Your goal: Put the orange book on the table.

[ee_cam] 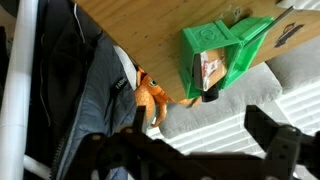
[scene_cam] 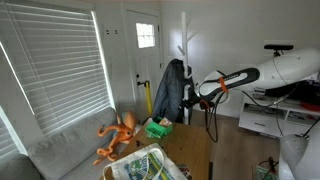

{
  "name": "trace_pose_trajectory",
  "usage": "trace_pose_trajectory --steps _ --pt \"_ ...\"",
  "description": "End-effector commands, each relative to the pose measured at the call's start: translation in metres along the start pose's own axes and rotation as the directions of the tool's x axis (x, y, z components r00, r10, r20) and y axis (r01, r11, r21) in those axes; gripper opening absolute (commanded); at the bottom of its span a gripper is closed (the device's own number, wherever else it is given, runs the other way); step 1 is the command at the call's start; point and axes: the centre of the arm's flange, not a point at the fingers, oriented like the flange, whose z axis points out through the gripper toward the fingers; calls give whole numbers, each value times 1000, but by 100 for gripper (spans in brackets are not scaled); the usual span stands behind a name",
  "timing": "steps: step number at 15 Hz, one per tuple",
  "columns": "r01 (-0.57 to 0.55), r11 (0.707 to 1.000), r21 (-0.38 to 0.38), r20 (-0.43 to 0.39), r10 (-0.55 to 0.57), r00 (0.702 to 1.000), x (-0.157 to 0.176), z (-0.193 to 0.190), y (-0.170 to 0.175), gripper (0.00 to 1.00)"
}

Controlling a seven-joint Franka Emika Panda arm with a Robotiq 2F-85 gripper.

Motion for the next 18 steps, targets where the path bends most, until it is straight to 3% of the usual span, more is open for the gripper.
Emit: trace_pose_trajectory --steps 1,4,6,8,11,12,14,16,18 --pt "-1 1000 0 0 1 1000 0 0 1 100" --pt "8 1000 -22 7 -8 1000 2 3 1 100" --pt "83 993 86 11 -84 996 8 9 0 100" --pt "166 975 145 56 -176 983 13 23 0 100" --pt "293 926 236 87 -321 943 31 34 9 100" --pt "310 918 248 133 -349 928 37 41 19 100" --pt "306 918 252 208 -361 909 43 52 39 100" --pt "300 933 198 283 -348 894 49 70 57 100" --pt "319 942 103 303 -335 892 58 89 63 100"
